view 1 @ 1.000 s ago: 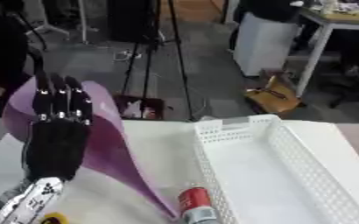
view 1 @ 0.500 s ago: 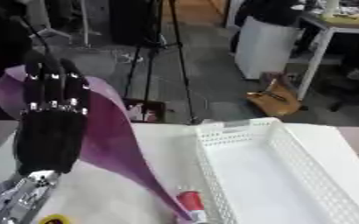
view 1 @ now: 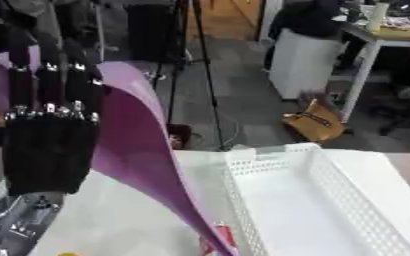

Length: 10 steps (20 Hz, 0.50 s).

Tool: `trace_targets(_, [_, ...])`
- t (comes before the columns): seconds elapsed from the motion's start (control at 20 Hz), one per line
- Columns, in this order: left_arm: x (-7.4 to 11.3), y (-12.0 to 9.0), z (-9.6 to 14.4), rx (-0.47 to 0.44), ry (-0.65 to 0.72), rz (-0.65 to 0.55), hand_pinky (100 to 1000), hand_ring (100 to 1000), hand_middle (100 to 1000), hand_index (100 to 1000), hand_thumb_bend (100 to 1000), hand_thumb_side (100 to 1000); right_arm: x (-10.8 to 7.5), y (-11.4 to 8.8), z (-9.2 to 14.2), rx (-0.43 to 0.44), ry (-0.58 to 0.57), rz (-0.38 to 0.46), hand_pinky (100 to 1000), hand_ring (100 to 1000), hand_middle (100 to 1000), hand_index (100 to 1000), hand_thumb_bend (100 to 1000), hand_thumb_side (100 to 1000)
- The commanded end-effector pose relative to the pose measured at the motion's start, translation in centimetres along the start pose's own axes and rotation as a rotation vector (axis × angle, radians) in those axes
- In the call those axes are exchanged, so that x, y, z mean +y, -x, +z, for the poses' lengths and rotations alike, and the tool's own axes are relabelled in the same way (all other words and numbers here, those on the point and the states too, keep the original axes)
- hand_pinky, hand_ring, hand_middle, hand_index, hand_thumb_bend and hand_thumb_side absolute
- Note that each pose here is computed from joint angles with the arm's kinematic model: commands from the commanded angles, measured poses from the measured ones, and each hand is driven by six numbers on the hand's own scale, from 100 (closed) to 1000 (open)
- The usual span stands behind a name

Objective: Pick up objects on the table and place them in the box.

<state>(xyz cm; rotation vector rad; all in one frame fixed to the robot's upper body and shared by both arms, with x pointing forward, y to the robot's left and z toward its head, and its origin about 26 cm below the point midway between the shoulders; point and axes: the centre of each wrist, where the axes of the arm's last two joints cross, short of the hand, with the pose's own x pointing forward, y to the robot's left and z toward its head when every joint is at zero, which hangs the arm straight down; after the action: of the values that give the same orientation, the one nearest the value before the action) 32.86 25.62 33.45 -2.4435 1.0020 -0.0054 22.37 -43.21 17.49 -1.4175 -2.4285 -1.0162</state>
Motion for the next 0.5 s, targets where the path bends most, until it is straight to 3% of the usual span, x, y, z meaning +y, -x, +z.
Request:
trace_targets(0.05, [0.3,1.1,-2.0,0.036,-0.082,-0.013,795,697,610,577,443,387,0.4,-0.6,-1.4,-0.060,0.009,-0.032,594,560,533,593,100,460])
trace_targets(0.5, [1.1,1.4,-4.2,0.059,-0.153,0.008,791,699,608,576,441,395,0.6,-0.7,-1.6,-0.064,0.005,-0.033,593,560,533,593,100,460])
